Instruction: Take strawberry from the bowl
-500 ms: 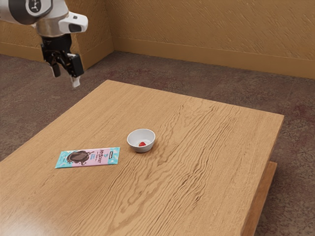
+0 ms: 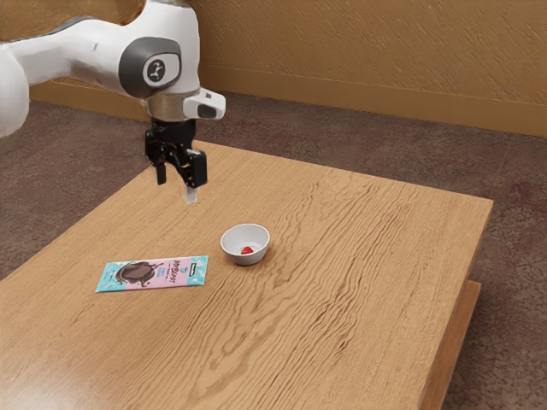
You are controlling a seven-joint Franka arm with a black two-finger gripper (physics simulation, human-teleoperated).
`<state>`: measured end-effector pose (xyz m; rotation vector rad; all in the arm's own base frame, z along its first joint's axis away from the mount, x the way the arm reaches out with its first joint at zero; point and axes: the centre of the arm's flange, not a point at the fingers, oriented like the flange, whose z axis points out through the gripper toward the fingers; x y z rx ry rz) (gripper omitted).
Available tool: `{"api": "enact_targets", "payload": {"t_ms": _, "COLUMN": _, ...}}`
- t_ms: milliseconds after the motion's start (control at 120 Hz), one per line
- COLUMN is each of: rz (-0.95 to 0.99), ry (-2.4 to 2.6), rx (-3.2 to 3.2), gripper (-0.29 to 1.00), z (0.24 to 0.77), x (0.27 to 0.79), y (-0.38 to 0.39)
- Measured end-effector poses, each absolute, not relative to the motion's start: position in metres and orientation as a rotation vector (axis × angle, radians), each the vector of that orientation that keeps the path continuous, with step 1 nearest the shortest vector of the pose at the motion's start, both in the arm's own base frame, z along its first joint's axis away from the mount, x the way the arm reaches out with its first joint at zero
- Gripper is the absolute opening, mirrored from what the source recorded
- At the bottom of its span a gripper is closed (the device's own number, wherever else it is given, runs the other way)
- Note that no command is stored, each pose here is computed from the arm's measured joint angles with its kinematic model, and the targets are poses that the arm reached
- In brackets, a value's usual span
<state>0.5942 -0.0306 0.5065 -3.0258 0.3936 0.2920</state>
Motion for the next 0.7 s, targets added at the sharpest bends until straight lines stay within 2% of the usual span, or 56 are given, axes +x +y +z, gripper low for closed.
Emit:
{"api": "enact_targets", "payload": {"t_ms": 108, "rz": 0.307, "ry": 0.474, "rx": -3.020, "gripper": 0.56, "z": 0.472, "x": 0.626, "y": -0.032}}
{"api": "enact_targets", "payload": {"t_ms": 250, "rz": 0.259, "ry": 0.657, "rx": -2.979, "gripper": 0.50, "z": 0.449, "x": 0.644, "y": -0.054}}
{"api": "enact_targets", "payload": {"t_ms": 700, "rz": 0.191, "ry": 1.210, "rx": -2.846, "gripper": 0.46, "z": 0.390, "x": 0.678, "y": -0.061}}
